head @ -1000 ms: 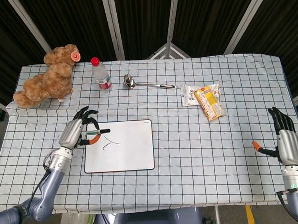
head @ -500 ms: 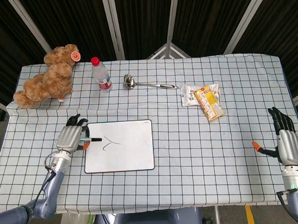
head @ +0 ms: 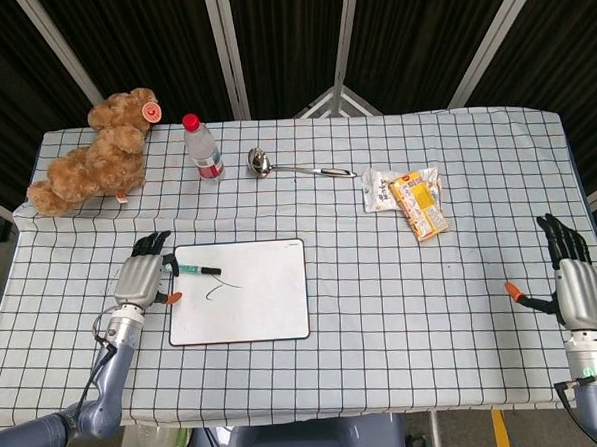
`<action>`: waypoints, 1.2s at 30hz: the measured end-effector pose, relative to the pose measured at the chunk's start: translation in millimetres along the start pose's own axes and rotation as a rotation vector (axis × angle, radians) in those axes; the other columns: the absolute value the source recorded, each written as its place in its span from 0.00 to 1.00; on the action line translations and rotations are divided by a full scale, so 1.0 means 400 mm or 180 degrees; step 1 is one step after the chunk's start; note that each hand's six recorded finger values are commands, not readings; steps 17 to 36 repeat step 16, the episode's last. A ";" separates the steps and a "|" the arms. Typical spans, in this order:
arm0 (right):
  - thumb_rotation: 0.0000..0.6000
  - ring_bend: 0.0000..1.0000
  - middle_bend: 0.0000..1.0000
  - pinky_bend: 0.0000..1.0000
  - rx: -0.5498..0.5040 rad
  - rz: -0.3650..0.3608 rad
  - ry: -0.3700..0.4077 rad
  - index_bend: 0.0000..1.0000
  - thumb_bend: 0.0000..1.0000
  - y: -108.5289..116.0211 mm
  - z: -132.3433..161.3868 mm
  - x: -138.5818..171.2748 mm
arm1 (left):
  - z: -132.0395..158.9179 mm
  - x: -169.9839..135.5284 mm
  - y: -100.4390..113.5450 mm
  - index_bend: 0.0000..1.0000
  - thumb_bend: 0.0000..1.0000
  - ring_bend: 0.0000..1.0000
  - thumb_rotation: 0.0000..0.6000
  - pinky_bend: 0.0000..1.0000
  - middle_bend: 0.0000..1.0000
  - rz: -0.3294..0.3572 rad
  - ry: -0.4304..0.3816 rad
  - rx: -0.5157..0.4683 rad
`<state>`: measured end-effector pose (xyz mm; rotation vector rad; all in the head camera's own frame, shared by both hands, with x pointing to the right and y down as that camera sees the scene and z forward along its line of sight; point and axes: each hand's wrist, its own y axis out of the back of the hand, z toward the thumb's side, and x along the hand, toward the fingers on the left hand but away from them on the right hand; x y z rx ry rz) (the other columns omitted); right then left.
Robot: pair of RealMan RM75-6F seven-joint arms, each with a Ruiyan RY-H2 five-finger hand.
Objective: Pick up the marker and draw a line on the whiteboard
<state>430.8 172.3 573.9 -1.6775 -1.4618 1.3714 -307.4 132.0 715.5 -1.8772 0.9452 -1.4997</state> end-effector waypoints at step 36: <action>1.00 0.00 0.00 0.00 0.0055 0.0002 0.0046 0.00 0.21 0.000 0.004 0.002 | -0.122 -0.198 0.190 0.00 0.09 0.00 1.00 0.00 0.00 0.0623 0.0018 0.0136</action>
